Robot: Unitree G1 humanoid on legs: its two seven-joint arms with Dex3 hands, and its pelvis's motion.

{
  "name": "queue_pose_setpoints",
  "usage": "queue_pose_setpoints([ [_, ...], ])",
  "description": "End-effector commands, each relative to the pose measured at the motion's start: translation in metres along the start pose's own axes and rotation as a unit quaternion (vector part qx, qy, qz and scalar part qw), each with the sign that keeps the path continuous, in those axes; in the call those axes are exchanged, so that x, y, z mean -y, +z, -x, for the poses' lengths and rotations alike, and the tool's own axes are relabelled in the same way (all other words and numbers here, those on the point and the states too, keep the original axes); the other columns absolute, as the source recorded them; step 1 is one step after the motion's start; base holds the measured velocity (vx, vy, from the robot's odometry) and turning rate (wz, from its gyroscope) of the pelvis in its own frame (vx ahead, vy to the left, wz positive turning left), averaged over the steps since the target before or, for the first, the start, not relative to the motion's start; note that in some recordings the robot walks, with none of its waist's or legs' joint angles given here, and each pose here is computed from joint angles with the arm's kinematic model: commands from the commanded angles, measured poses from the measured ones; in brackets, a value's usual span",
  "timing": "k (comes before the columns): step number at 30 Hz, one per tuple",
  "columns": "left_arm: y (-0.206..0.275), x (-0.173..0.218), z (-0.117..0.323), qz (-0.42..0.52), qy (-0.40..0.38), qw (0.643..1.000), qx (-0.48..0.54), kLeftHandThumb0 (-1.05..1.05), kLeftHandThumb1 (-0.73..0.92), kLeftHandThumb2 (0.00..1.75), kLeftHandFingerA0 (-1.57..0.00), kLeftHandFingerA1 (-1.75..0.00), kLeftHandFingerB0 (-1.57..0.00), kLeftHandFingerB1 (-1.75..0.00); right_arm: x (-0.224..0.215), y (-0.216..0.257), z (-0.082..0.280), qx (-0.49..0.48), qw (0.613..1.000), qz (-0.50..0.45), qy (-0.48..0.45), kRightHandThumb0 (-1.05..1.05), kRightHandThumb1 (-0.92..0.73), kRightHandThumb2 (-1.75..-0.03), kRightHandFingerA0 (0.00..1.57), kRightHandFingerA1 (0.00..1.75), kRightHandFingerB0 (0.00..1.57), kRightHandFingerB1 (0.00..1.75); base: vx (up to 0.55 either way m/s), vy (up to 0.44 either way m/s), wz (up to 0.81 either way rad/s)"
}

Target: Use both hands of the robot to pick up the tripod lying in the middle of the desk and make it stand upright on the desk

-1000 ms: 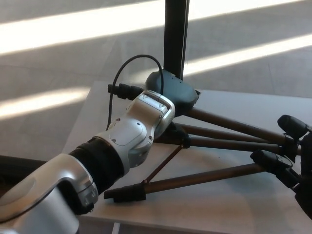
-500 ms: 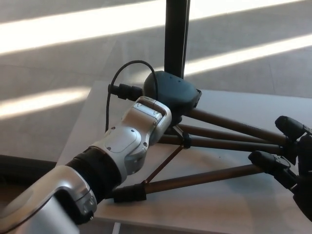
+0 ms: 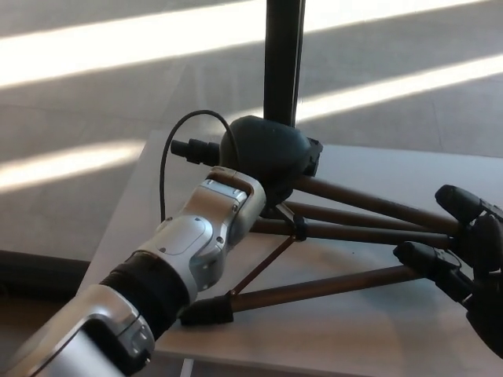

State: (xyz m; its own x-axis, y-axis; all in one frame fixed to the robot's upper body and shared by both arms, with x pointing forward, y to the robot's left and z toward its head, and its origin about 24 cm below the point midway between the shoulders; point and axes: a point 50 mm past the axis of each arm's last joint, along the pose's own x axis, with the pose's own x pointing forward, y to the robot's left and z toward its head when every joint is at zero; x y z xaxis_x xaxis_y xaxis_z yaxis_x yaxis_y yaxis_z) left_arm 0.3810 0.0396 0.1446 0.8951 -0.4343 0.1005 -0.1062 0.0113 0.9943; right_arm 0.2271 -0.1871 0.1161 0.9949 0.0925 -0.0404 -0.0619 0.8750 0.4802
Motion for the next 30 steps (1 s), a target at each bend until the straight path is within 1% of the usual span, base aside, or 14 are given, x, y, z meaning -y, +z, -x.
queue_pose_setpoints([
  [1,-0.009,-0.011,-0.003,0.026,0.033,0.999,-0.017,-0.19,0.69,0.73,-0.83,-1.68,-0.73,-1.35,0.001,-0.011,-0.002,-0.042,0.998,0.031,-0.019,-0.61,-0.70,-0.61,0.83,0.69,0.68,0.49,0.00,0.000,0.00],
  [5,-0.012,-0.032,-0.011,0.048,0.040,0.997,-0.033,-0.20,0.71,0.73,-0.84,-1.23,-0.74,-0.95,0.000,-0.025,-0.001,-0.078,0.996,0.033,-0.023,-0.58,-0.70,-0.62,0.78,0.66,0.63,0.48,0.00,0.000,0.00],
  [7,-0.014,-0.046,-0.015,0.046,0.059,0.996,-0.044,-0.26,0.64,0.65,-0.76,-1.52,-0.69,-1.13,0.000,-0.032,-0.001,-0.109,0.992,0.054,-0.034,-0.59,-0.69,-0.61,0.78,0.63,0.65,0.47,0.00,0.000,0.00],
  [9,-0.018,-0.065,-0.019,0.052,0.087,0.994,-0.043,-0.14,0.62,0.90,-0.80,-1.75,-0.64,-1.50,-0.001,-0.044,0.000,-0.150,0.987,0.048,-0.037,-0.56,-0.70,-0.61,0.68,0.64,0.61,0.46,0.00,0.000,0.00],
  [14,-0.023,-0.087,-0.023,0.035,0.118,0.992,-0.028,-0.14,0.64,0.93,-0.85,-1.62,-0.73,-1.30,-0.003,-0.061,0.003,-0.200,0.978,0.051,-0.020,-0.57,-0.72,-0.62,0.60,0.63,0.53,0.44,0.00,0.000,0.00],
  [15,-0.023,-0.094,-0.023,0.031,0.127,0.991,-0.025,-0.20,0.62,0.94,-0.90,-1.41,-0.77,-1.10,-0.004,-0.066,0.002,-0.216,0.975,0.048,-0.026,-0.58,-0.57,-0.93,0.51,0.68,0.46,0.56,0.00,0.000,0.00],
  [16,-0.023,-0.097,-0.023,0.030,0.130,0.991,-0.024,-0.20,0.62,0.94,-0.90,-1.41,-0.77,-1.10,-0.004,-0.068,0.001,-0.223,0.973,0.047,-0.028,-0.58,-0.57,-0.93,0.51,0.68,0.46,0.56,0.00,0.000,0.00],
  [17,-0.022,-0.097,-0.024,0.034,0.132,0.990,-0.023,-0.20,0.62,0.94,-0.87,-1.64,-0.71,-1.34,-0.003,-0.069,0.000,-0.225,0.973,0.039,-0.031,-0.57,-0.72,-0.61,0.52,0.63,0.52,0.43,0.00,0.000,0.00],
  [24,-0.018,-0.082,-0.019,0.064,0.126,0.990,-0.026,-0.18,0.63,0.95,-0.86,-1.67,-0.73,-1.39,0.000,-0.063,-0.016,-0.200,0.979,-0.001,-0.042,-0.61,-0.68,-0.61,0.46,0.55,0.51,0.41,0.00,0.000,0.00],
  [25,-0.018,-0.077,-0.018,0.070,0.121,0.990,-0.026,-0.24,0.56,1.08,-1.14,-1.32,-0.88,-1.14,-0.001,-0.060,-0.020,-0.193,0.980,-0.009,-0.043,-0.61,-0.67,-0.61,0.43,0.53,0.48,0.40,0.00,0.000,0.00],
  [27,-0.018,-0.066,-0.015,0.075,0.100,0.992,-0.034,-0.18,0.66,0.94,-0.86,-1.67,-0.73,-1.39,-0.003,-0.049,-0.030,-0.169,0.983,-0.042,-0.056,-0.58,-0.65,-0.60,0.44,0.53,0.47,0.41,0.00,0.000,0.00],
  [28,-0.017,-0.061,-0.013,0.074,0.098,0.992,-0.035,-0.18,0.65,0.94,-0.84,-1.70,-0.72,-1.43,-0.004,-0.045,-0.034,-0.159,0.985,-0.044,-0.053,-0.62,-0.54,-0.93,0.42,0.62,0.32,0.50,0.00,0.000,0.00],
  [29,-0.018,-0.057,-0.012,0.075,0.095,0.992,-0.038,-0.11,0.65,0.91,-0.90,-1.73,-0.70,-1.40,-0.007,-0.040,-0.039,-0.148,0.987,-0.045,-0.048,-0.63,-0.64,-0.63,0.40,0.51,0.42,0.40,0.00,0.000,0.00],
  [30,-0.018,-0.056,-0.011,0.075,0.094,0.992,-0.039,-0.11,0.65,0.91,-0.90,-1.73,-0.70,-1.40,-0.008,-0.037,-0.041,-0.142,0.988,-0.047,-0.046,-0.63,-0.64,-0.63,0.40,0.51,0.42,0.40,0.00,0.000,0.00],
])
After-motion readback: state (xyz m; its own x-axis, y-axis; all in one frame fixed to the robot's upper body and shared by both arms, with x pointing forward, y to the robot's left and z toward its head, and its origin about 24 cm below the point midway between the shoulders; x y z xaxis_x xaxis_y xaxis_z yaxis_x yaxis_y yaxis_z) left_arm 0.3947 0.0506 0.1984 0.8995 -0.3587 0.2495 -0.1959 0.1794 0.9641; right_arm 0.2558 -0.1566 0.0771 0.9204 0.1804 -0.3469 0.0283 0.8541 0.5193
